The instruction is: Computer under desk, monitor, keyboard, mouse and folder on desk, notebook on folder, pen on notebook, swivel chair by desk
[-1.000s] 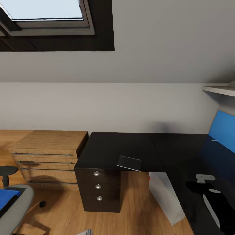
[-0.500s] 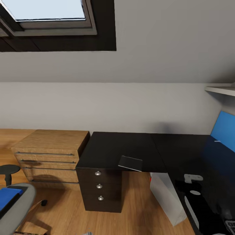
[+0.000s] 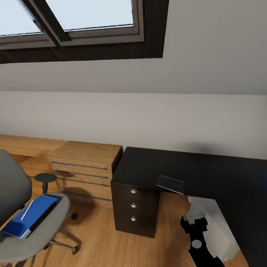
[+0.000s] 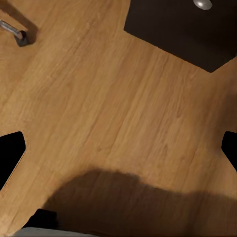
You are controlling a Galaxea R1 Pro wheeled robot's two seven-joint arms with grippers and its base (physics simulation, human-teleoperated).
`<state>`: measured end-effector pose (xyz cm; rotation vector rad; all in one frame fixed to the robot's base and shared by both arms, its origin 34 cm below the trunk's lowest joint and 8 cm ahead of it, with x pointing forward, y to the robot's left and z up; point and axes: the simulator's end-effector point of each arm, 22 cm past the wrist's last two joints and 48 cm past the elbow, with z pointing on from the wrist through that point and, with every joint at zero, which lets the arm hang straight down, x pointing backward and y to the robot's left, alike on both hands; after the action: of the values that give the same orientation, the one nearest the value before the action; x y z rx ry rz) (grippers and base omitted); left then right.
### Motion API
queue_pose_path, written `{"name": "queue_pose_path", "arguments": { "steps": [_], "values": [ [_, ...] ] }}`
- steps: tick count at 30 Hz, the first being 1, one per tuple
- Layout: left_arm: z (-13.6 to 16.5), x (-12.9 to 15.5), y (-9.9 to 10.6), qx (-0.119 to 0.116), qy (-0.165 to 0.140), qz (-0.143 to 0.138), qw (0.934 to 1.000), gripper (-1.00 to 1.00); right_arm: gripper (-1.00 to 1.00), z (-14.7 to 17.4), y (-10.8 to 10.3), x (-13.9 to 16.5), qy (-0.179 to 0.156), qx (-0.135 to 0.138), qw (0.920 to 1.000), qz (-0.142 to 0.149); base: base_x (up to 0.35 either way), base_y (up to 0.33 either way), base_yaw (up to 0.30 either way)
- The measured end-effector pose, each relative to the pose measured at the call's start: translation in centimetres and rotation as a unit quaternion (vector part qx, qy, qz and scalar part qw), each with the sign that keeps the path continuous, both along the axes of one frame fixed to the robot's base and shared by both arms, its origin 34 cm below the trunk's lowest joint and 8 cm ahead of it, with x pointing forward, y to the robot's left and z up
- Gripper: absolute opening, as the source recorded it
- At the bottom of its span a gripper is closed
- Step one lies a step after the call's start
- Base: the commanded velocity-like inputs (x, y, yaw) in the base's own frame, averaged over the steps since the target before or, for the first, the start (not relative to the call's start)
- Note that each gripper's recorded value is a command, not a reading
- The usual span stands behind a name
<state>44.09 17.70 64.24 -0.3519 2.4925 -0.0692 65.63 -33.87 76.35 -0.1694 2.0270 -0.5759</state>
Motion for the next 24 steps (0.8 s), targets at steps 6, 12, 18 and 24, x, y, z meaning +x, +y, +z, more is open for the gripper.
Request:
{"name": "queue_pose_path", "arguments": {
  "steps": [6,12,18,24],
  "values": [
    [-0.3,-0.3,0.1,0.001,0.005,-0.001,1.0000,1.00,1.00,-3.2,7.2,-1.9,-0.001,0.003,0.9948,0.102,-0.205,0.269,0.274],
    [-0.5,-0.5,0.1,0.001,0.008,-0.001,1.0000,1.00,1.00,-4.0,8.6,-2.5,0.001,0.010,0.9929,0.119,-0.212,0.270,0.272],
    [-0.6,-0.5,0.2,0.002,0.009,0.002,1.0000,1.00,1.00,-6.6,13.3,-5.6,0.010,0.067,0.9884,0.136,-0.176,0.190,0.272],
    [-0.7,-0.7,0.5,0.004,0.011,0.005,0.9999,1.00,1.00,-8.7,7.1,-8.3,0.014,0.092,0.9936,0.064,-0.027,0.021,0.272]
  ]
}}
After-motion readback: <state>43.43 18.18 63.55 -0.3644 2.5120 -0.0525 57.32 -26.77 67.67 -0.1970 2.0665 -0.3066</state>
